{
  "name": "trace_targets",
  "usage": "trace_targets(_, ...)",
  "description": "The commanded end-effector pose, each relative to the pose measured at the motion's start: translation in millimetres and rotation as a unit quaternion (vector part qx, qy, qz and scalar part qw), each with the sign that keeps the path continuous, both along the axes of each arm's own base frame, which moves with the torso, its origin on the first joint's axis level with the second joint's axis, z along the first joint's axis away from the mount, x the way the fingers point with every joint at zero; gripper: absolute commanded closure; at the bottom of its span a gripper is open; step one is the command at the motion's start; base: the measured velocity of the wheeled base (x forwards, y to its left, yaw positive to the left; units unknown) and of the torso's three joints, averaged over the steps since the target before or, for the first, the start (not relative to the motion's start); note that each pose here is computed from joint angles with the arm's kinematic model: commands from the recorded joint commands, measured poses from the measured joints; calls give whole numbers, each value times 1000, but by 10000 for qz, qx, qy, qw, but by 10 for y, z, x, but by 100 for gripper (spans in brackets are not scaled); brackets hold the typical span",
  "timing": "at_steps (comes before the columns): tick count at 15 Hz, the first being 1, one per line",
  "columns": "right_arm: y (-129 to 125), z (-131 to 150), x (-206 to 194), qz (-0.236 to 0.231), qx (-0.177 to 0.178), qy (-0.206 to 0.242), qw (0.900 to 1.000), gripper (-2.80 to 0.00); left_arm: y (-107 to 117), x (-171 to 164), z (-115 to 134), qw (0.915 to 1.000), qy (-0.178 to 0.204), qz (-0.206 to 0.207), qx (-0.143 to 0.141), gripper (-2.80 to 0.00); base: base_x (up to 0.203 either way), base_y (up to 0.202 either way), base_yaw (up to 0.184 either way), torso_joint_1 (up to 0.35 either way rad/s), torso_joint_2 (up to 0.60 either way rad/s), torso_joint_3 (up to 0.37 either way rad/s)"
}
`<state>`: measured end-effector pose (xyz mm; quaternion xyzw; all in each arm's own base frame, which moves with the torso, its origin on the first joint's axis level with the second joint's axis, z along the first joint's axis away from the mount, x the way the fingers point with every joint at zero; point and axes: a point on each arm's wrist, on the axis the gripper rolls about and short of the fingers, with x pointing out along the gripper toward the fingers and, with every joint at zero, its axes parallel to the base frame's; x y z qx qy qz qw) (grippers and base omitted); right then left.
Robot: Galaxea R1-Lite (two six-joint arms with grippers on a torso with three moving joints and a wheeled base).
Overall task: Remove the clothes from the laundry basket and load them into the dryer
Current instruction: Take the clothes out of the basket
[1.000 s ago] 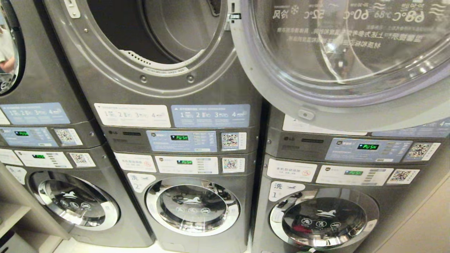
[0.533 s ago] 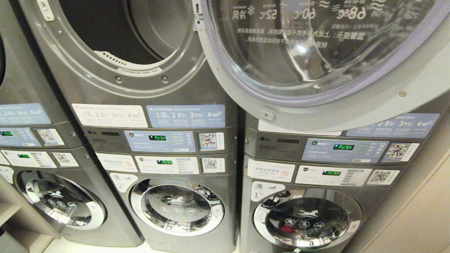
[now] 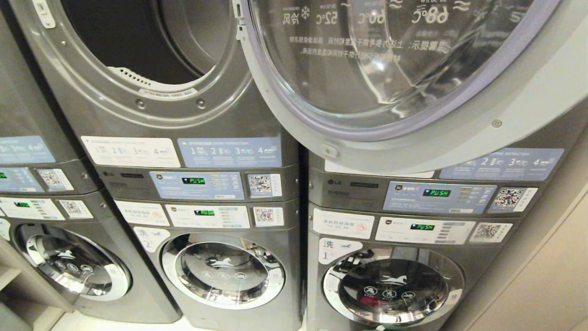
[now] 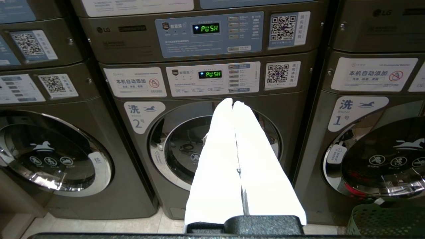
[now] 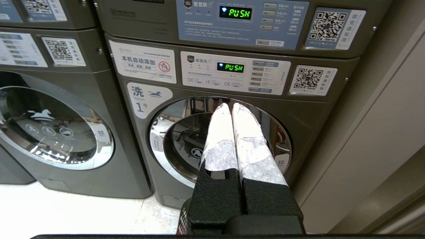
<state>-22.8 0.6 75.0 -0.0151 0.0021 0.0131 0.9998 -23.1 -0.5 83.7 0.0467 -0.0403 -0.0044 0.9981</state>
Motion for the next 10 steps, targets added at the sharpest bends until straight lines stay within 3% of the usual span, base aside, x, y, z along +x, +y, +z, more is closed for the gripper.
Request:
trace_targets(1,0,-4,2,7,-2,15,10000,0,0,25,-94,9999,161,0,-19,0,0,0,0,0,0,0)
trace_targets(10,0,-4,2,-1,12,15,10000,0,0,24,-89,9999,147,1,-12,0,0,0,0,-25,52,28)
